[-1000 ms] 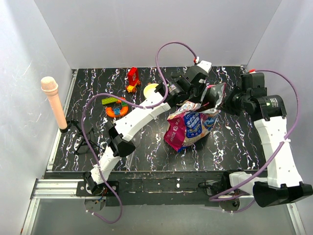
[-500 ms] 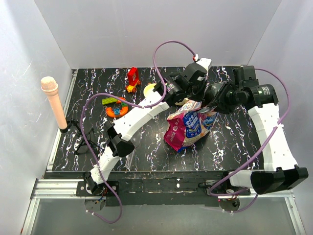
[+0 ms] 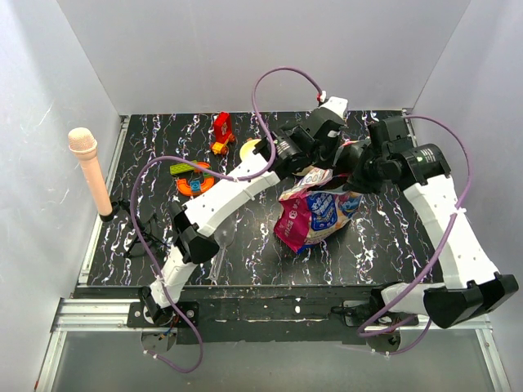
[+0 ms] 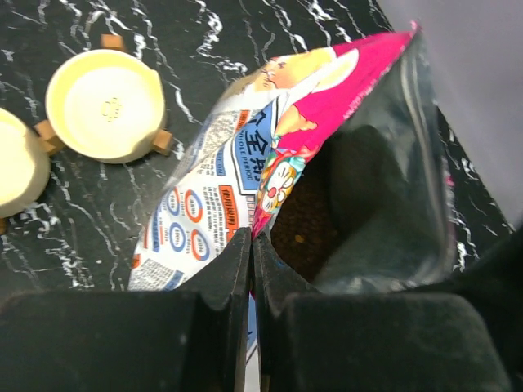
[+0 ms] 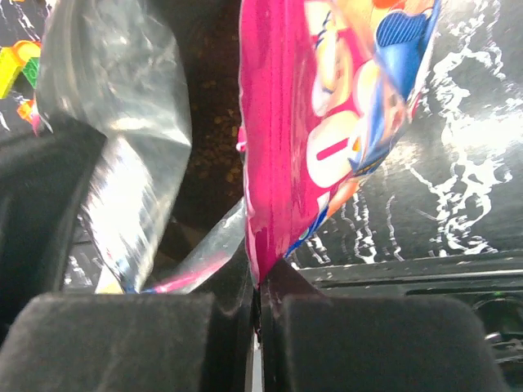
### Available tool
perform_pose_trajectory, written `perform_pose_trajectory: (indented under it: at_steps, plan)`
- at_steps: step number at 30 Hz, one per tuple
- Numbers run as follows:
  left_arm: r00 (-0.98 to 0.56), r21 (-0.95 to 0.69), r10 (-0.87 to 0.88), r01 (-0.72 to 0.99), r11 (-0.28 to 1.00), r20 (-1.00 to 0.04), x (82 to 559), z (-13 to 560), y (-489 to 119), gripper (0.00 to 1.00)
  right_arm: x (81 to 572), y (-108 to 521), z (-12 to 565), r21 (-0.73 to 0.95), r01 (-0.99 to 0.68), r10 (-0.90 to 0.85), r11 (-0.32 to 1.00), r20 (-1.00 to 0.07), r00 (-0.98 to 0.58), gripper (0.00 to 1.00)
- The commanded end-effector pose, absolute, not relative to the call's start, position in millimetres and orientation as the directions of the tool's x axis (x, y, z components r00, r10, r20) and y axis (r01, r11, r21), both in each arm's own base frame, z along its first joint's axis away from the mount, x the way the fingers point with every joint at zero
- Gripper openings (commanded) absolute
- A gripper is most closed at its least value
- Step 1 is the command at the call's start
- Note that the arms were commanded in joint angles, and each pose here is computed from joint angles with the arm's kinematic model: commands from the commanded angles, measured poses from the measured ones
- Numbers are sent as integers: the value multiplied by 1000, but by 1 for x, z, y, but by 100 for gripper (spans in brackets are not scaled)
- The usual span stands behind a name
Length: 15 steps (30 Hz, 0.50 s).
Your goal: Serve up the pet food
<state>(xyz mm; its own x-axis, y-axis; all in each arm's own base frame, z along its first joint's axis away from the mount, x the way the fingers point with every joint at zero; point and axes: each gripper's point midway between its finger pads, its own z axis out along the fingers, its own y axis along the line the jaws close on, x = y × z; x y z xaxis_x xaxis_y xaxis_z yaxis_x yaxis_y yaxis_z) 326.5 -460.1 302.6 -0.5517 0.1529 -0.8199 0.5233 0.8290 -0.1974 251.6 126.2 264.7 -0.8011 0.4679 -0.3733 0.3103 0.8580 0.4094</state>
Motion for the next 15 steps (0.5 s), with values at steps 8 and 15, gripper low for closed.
perform_pose_trajectory:
  at_steps: [8, 15]
  plan:
    - [-490, -167, 112, 491, 855, -864, 327, 349, -429, 36, 230, 109, 316, 334, 84, 269, 939, -560, -784, 1]
    - [-561, -249, 109, 523, 815, -820, 313, 338, -445, 56, 234, 117, 335, 364, 51, 265, 930, -565, -781, 1]
